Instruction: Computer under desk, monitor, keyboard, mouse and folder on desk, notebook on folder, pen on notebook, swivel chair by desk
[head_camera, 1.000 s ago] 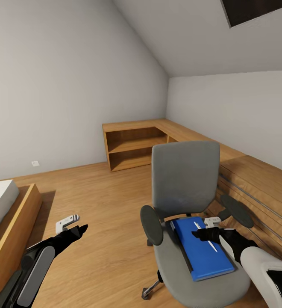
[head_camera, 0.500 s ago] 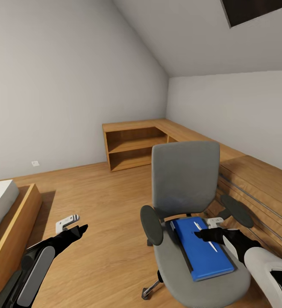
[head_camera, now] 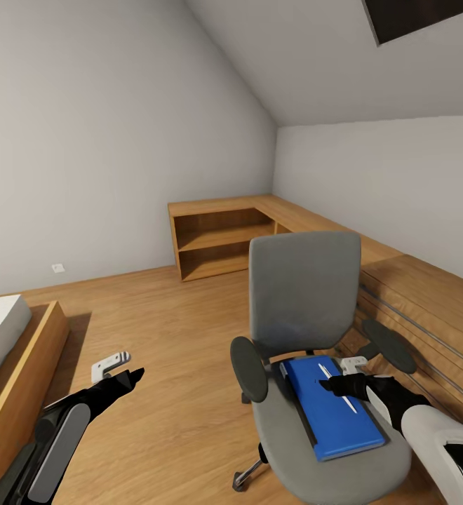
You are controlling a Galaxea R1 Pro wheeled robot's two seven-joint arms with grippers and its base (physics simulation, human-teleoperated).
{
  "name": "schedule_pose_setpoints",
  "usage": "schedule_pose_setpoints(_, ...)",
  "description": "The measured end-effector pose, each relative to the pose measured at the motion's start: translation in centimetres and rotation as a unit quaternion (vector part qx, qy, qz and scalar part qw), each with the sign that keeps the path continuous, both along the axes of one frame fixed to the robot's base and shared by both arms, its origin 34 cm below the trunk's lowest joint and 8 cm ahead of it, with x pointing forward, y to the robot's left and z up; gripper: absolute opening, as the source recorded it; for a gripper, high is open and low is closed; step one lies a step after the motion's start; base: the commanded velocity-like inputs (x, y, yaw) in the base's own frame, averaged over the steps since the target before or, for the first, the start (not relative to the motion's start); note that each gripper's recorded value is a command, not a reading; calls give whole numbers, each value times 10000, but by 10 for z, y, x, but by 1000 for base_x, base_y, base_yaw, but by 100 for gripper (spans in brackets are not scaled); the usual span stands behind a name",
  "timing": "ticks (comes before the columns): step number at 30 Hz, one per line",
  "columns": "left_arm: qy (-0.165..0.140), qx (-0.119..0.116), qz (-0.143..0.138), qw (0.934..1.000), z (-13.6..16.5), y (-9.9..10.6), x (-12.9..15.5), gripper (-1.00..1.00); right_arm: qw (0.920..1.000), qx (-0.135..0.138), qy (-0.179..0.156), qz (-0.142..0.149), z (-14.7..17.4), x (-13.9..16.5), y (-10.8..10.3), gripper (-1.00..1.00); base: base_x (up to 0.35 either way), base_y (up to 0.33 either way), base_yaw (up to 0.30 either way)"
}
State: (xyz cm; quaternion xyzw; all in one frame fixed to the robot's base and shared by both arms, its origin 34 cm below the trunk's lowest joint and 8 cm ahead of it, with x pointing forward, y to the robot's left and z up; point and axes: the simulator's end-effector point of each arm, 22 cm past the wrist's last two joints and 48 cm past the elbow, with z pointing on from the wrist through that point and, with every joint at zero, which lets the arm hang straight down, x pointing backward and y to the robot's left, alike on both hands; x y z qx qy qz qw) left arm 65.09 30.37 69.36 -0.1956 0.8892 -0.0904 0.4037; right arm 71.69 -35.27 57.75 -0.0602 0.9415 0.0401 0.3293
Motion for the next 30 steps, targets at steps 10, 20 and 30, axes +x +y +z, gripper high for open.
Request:
schedule_pose_setpoints(10,-1,0,0,10000,-6,0,-1,100,10000,-2,-1,-1,-6,-1,0,100,0,0,0)
schedule_pose_setpoints(20,0,0,0,10000,-6,0,-1,100,10000,-4,-4,0,-5,0,0,100,0,0,0)
schedule_pose_setpoints(30,-3,0,0,10000,-13,0,-2,100,10000,-7,-8,5,-13,-1,0,100,0,0,0)
